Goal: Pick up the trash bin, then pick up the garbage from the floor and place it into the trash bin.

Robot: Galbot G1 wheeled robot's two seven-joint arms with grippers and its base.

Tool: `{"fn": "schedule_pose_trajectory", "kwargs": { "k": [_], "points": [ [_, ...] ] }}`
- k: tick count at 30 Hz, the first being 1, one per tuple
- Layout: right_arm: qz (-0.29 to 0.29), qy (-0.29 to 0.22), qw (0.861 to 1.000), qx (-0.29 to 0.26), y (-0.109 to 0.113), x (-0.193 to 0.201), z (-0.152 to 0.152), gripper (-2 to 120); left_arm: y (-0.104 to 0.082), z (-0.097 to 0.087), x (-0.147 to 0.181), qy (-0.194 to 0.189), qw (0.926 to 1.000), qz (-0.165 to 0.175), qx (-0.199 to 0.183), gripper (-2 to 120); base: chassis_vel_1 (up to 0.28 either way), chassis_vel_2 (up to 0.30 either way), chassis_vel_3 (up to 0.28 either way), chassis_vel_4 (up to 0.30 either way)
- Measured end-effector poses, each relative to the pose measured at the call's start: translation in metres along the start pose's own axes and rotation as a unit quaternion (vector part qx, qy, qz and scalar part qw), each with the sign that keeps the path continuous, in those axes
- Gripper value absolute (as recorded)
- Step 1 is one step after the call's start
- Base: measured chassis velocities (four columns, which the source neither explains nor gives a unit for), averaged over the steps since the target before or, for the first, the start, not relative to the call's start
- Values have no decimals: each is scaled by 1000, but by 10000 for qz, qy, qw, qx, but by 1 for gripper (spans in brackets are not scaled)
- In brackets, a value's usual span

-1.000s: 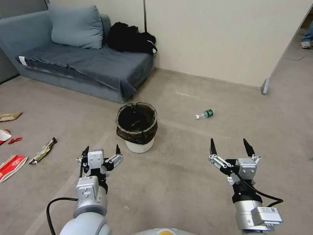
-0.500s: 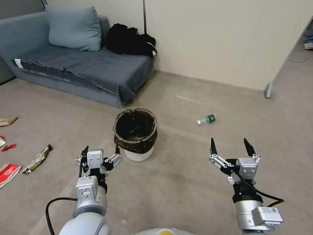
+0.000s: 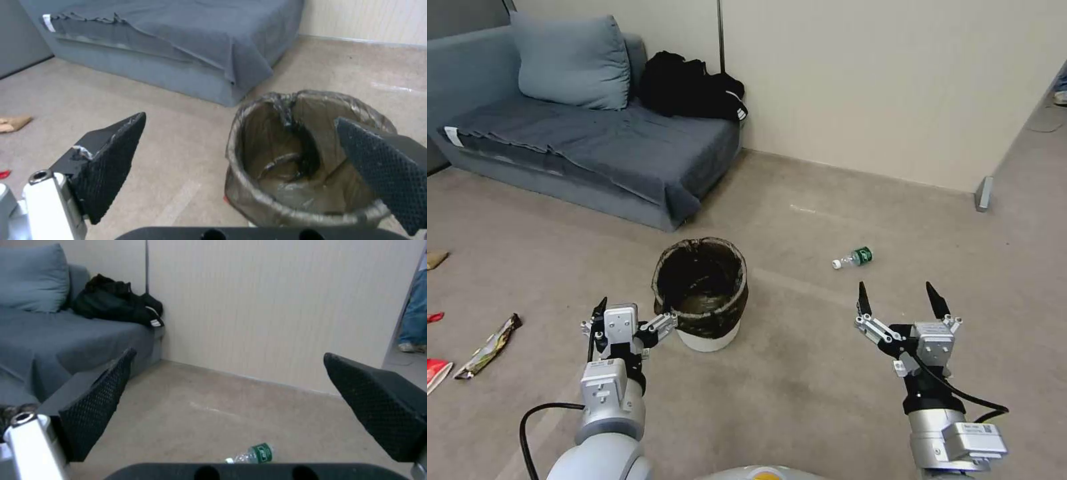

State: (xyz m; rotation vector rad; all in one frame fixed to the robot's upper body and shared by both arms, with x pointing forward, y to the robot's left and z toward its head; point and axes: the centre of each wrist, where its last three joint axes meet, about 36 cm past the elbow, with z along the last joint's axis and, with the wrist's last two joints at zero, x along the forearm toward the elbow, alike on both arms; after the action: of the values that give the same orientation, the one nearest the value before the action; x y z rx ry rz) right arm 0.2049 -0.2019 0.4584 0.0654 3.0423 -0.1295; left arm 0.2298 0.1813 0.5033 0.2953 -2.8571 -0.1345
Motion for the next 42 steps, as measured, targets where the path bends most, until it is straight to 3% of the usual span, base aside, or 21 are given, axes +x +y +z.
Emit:
{"fn": "schedule_pose_trajectory", "kwargs": {
  "k": [30,42],
  "points": [
    [-38,-275,9996,-86,1,-1,5,100,-2,0,-2,18,10000,14,63,100,-67,67,66,-69],
    [-84,-298,9995,19,2,0,10,100,-3,-6,-19,293,9968,399,621,100,0,0,0,0]
  ]
}}
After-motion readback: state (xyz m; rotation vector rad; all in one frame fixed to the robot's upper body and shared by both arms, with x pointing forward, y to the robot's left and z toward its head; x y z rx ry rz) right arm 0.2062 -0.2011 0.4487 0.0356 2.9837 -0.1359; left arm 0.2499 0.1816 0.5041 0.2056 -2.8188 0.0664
